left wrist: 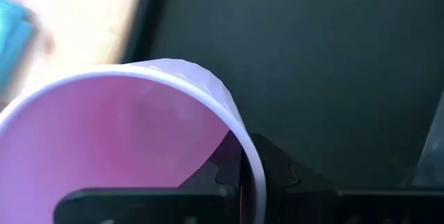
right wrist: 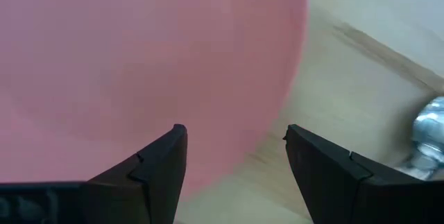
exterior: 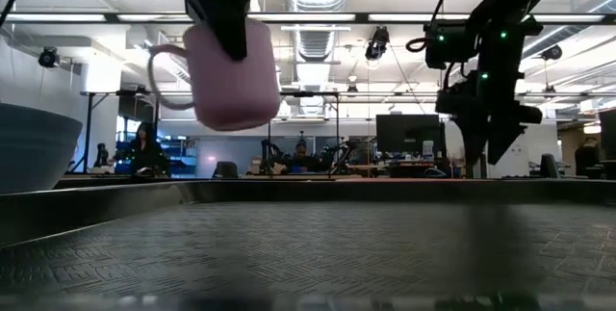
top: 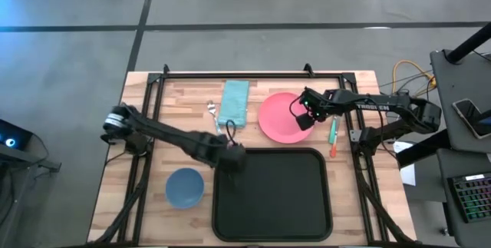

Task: Set up tray
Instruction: Put the pink cup on the top left of the black serving tray, then put the pink plate on the black serving tray to the bottom right of the pink cup, then put the blue bowl on the pink plate, then put the blue napkin on the black serving tray to the right of the pink plate

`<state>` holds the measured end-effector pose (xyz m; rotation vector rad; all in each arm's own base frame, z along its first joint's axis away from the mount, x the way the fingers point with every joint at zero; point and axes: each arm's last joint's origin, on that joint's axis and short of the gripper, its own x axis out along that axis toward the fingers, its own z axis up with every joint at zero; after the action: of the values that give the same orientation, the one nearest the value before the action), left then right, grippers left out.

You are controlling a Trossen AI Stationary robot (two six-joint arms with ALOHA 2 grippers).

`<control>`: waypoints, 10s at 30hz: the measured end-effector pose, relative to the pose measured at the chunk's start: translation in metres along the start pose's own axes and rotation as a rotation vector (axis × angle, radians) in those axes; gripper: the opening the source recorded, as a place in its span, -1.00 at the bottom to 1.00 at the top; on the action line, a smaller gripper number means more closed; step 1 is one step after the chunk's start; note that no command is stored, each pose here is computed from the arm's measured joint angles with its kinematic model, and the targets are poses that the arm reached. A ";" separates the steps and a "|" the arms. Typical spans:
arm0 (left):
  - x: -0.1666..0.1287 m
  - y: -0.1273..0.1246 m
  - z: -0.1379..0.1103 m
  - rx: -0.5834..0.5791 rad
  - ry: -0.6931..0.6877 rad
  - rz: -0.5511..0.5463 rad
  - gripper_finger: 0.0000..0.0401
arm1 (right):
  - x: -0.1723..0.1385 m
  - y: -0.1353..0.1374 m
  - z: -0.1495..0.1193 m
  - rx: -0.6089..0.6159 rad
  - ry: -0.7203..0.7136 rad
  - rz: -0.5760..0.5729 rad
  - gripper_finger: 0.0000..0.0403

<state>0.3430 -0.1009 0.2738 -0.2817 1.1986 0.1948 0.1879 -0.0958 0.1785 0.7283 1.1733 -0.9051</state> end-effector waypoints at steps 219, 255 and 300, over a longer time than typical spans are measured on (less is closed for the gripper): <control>-0.033 -0.044 0.049 0.135 -0.063 -0.018 -1.00 | -0.091 0.074 -0.113 -0.317 -0.245 0.436 0.11; 0.093 -0.055 0.090 0.236 0.003 -0.100 -0.74 | -0.106 0.046 -0.117 -0.225 -0.307 0.394 0.11; -0.033 0.140 -0.046 -1.180 -0.479 0.057 -0.28 | -0.098 0.030 -0.117 0.154 -0.263 0.258 0.11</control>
<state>0.2487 0.0171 0.2733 -1.1527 0.4956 0.9646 0.1491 0.0387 0.2459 0.8358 0.7644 -0.8498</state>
